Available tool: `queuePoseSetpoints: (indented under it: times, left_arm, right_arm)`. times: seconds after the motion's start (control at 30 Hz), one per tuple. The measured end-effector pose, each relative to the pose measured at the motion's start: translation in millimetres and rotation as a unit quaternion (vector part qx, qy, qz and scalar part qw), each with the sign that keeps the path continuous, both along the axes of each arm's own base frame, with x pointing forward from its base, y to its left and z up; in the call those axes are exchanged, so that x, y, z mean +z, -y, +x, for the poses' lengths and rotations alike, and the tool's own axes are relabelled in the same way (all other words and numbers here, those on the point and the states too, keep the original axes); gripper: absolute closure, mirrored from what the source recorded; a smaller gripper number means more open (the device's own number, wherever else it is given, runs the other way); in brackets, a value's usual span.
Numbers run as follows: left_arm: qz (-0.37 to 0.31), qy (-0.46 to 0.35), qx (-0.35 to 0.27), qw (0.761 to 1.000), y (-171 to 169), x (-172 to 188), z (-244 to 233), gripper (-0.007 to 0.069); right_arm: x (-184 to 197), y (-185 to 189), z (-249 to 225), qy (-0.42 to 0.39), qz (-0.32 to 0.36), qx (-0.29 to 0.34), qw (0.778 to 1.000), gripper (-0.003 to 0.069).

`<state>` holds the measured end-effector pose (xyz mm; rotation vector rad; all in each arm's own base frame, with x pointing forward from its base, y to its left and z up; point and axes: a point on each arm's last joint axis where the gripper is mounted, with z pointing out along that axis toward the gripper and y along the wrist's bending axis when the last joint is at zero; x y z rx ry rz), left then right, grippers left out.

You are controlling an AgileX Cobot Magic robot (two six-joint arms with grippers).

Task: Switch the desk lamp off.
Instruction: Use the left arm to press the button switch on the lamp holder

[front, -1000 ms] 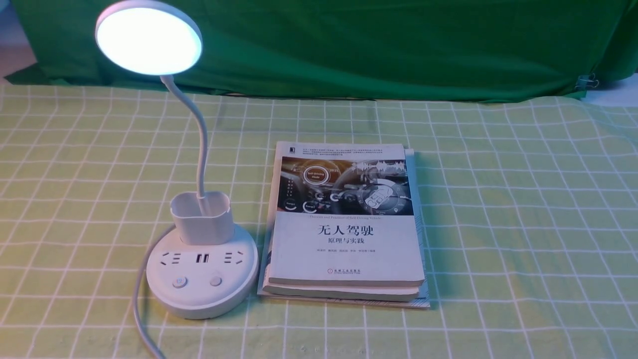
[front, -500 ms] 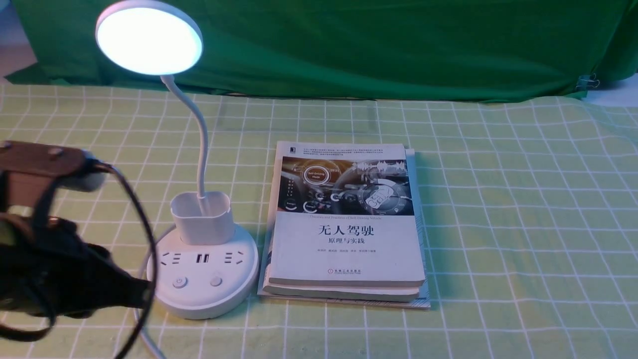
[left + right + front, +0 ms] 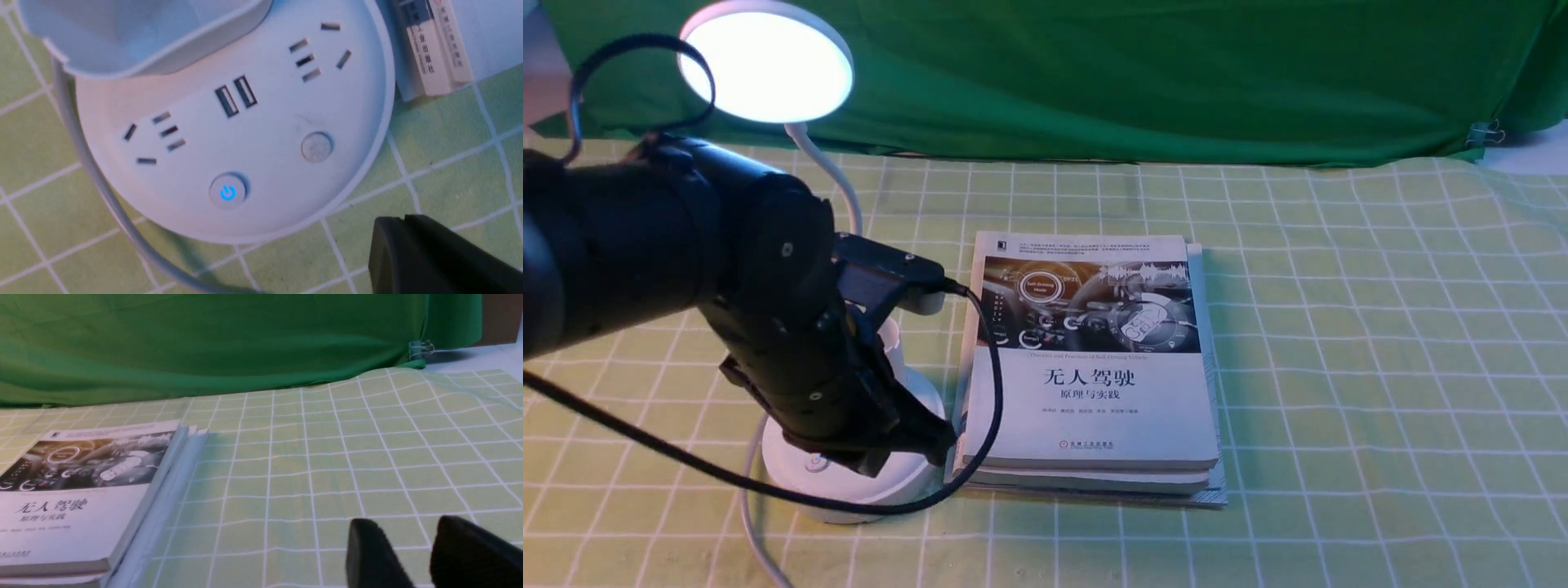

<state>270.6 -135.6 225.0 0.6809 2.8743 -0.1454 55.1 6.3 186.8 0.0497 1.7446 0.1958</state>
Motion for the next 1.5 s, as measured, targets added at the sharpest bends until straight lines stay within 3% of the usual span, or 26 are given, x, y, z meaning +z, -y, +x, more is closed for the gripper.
queuePoseSetpoints:
  times: [0.57,1.13,1.5]
  left_arm:
    - [0.009,-0.039,0.023,0.999,-3.3,-41.1,33.9,0.0624]
    - [-0.004,-0.015,0.032,0.999,-5.1,-20.2,29.6,0.0624]
    - [0.008,-0.041,0.034,0.999,-2.4,-42.6,36.3,0.0624]
  right_arm:
    - [-0.1,0.0,0.0,0.000,0.000,0.000,1.000,0.0421]
    - [-0.2,0.0,0.0,-0.001,0.000,0.000,1.000,0.0421]
    - [-0.1,0.0,0.0,-0.001,0.000,0.000,1.000,0.0421]
